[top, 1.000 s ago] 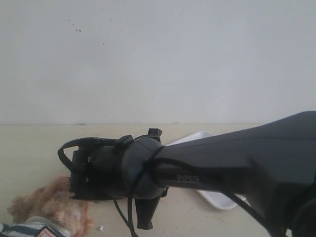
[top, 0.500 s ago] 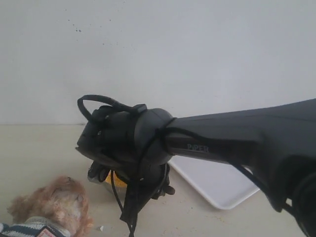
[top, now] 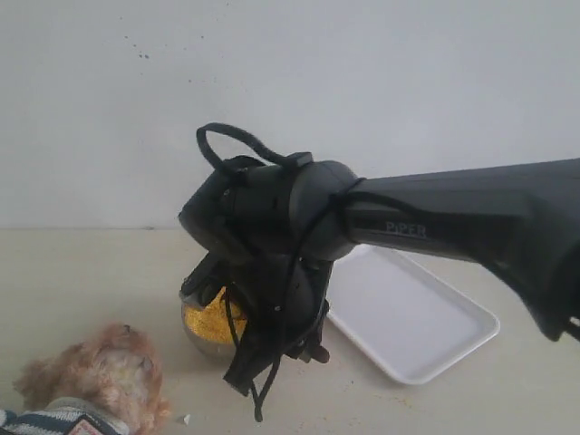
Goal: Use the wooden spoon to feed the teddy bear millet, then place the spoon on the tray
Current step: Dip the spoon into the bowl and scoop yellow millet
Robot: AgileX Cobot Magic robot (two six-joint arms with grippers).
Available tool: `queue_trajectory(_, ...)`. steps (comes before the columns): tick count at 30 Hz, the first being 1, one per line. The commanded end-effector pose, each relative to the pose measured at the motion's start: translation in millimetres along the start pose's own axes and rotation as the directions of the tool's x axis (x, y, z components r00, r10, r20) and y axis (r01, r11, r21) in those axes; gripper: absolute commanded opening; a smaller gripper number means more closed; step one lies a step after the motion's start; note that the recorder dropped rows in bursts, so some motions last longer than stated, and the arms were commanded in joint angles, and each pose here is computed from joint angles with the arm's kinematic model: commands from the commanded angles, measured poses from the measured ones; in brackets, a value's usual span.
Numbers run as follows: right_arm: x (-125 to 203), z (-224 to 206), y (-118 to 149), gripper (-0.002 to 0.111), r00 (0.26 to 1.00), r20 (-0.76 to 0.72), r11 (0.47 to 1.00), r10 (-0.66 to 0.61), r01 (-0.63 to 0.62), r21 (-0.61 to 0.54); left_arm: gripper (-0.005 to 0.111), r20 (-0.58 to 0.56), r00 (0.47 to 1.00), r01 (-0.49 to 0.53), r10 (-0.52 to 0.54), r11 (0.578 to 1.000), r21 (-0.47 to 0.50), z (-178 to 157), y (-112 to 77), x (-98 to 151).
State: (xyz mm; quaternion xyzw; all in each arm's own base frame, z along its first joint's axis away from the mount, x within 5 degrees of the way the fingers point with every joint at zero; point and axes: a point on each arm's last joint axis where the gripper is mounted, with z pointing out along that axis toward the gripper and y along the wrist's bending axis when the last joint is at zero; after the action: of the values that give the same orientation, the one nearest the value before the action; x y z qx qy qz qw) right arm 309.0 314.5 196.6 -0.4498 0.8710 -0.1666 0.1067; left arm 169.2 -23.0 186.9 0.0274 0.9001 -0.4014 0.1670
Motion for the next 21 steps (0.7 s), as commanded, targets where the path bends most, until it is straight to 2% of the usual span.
queue_trajectory(1, 7.8, -19.8, -22.5, 0.000, 0.997, 0.036, 0.996, 0.073, -0.071, -0.045, 0.004, 0.008, 1.000, 0.007, -0.007, 1.000, 0.022, -0.1, -1.4, -0.4)
queue_trajectory(5, 15.3, -33.6, -38.6, 0.000, 0.992, 0.065, 0.992, 0.104, -0.099, -0.084, 0.004, 0.008, 1.000, 0.007, -0.007, 1.000, 0.022, -0.1, -1.4, -0.4)
queue_trajectory(11, 23.5, -59.1, -42.8, 0.000, 0.977, 0.114, 0.950, 0.178, -0.141, -0.277, 0.004, 0.008, 1.000, 0.007, -0.007, 1.000, 0.022, -0.1, -1.4, -0.4)
queue_trajectory(17, 35.0, -78.9, -40.6, 0.000, 0.970, 0.143, 0.927, 0.195, -0.135, -0.350, 0.004, 0.008, 1.000, 0.007, -0.007, 1.000, 0.022, -0.1, -1.4, -0.4)
queue_trajectory(21, 63.5, -77.6, -32.7, 0.000, 0.982, 0.093, 0.926, 0.164, -0.121, -0.357, 0.004, 0.008, 1.000, 0.007, -0.007, 1.000, 0.022, -0.1, -1.4, -0.4)
